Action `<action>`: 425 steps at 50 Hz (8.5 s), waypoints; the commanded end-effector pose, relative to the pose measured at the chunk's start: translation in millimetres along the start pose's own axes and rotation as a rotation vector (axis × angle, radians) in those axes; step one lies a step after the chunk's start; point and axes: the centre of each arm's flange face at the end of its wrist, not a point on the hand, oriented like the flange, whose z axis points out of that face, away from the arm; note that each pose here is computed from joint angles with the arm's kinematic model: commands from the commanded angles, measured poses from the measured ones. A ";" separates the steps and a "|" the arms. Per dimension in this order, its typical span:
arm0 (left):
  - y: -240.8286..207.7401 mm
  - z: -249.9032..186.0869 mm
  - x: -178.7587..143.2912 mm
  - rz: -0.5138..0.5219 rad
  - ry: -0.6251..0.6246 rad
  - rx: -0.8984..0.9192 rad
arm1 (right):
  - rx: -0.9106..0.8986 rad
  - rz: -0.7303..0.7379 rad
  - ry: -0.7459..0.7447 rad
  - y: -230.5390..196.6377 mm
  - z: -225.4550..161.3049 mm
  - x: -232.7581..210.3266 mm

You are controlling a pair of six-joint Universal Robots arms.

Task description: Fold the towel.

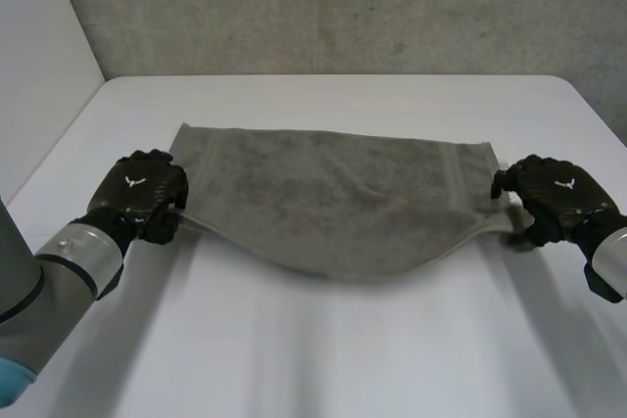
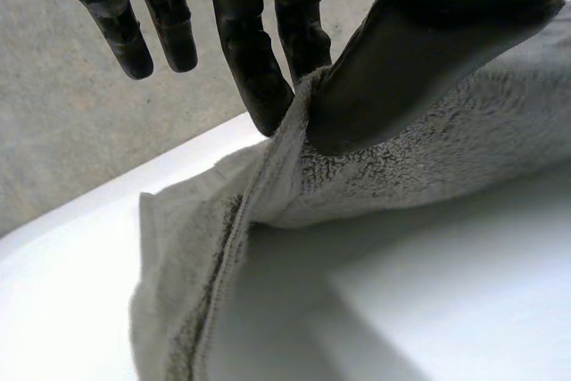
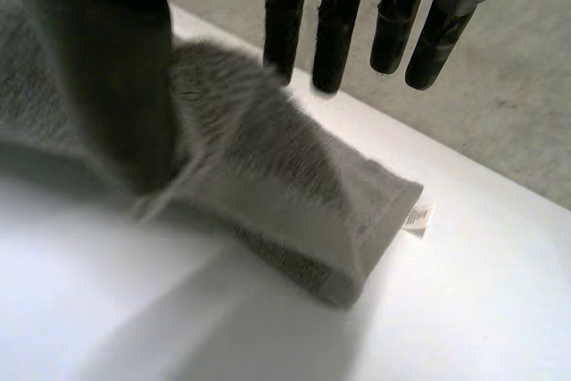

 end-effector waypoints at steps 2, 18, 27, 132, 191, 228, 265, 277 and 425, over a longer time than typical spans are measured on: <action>3.3 -3.5 5.5 -0.019 0.017 -0.014 | -0.093 -0.024 -0.051 24.6 3.2 -11.4; 5.2 -3.2 6.4 -0.020 0.021 -0.019 | -0.112 0.029 -0.109 32.2 -4.4 -37.8; 5.0 -2.9 5.7 -0.020 0.018 -0.019 | -0.099 0.009 -0.089 33.1 -3.1 -32.3; -3.7 142.2 -0.2 0.176 0.065 0.012 | 0.094 -0.353 -0.020 -25.1 149.2 45.7; -100.1 156.4 -32.5 0.529 -0.218 0.607 | 0.311 -0.334 0.111 -90.4 131.6 39.4; -8.9 147.9 -27.6 0.328 0.072 0.164 | 0.196 -0.323 0.022 -50.8 127.3 23.1; 30.2 44.3 -37.0 0.182 -0.114 -0.190 | -0.156 -0.199 -0.102 28.6 88.0 47.6; 47.1 48.2 -37.2 0.171 -0.113 -0.231 | -0.100 -0.224 -0.108 34.7 92.7 50.8; -4.7 14.3 87.2 0.061 0.184 0.015 | -0.063 -0.205 -0.252 7.2 26.9 -66.4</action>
